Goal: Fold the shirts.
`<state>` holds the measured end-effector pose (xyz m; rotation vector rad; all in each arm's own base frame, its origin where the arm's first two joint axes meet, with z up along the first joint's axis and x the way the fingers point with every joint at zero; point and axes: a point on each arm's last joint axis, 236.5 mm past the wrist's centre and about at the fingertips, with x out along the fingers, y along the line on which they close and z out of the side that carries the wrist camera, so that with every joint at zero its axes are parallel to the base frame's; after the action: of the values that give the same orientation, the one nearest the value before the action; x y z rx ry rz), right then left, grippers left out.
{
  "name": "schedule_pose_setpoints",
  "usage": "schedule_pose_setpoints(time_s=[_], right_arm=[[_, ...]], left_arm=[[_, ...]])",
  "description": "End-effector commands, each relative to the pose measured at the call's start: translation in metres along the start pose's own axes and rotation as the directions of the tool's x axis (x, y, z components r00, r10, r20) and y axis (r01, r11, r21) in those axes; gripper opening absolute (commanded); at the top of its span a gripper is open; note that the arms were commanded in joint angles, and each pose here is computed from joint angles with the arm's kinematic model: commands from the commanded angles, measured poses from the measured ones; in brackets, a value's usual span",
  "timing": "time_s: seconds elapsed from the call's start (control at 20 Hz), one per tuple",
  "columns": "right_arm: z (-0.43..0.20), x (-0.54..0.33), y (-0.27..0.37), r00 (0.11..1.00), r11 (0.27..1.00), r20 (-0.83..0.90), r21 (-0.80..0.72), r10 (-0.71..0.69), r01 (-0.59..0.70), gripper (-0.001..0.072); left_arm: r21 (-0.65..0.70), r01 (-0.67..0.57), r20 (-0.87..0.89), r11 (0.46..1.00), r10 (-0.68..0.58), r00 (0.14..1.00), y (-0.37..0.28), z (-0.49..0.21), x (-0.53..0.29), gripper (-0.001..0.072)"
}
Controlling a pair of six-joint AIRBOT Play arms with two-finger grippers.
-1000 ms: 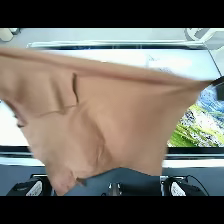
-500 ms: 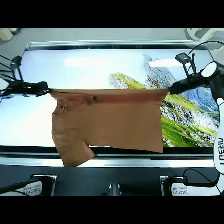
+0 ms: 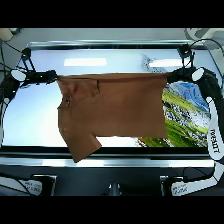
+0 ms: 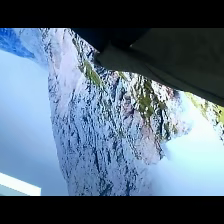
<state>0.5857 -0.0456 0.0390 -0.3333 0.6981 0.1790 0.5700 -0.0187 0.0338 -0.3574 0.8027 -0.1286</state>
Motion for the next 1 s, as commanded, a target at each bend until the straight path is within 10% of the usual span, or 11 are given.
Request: schedule_pose_setpoints(time_s=[0.0,0.35,0.85,0.95], right_arm=[[-0.034,0.025,0.022,0.992,0.996,-0.089,0.042,0.085,-0.081,0.0024],[-0.062,-0.003,0.04,0.955,0.985,-0.245,-0.007,0.168,-0.175,0.0025],[-0.149,-0.005,0.087,0.777,0.928,-0.522,0.09,0.352,-0.361,0.0027],[-0.146,-0.008,0.088,0.777,0.931,-0.518,0.135,0.359,-0.34,0.0321]], left_arm=[[-0.105,-0.004,-0.045,0.994,-0.001,0.999,0.007,-0.015,0.027,0.0026],[0.055,0.051,-0.288,0.997,-0.033,0.957,-0.007,-0.061,-0.019,0.0026],[-0.1,-0.025,-0.578,0.995,-0.037,0.815,0.014,-0.179,-0.015,0.0035],[-0.128,-0.012,-0.59,0.992,-0.067,0.804,0.009,-0.18,-0.02,0.0339]])
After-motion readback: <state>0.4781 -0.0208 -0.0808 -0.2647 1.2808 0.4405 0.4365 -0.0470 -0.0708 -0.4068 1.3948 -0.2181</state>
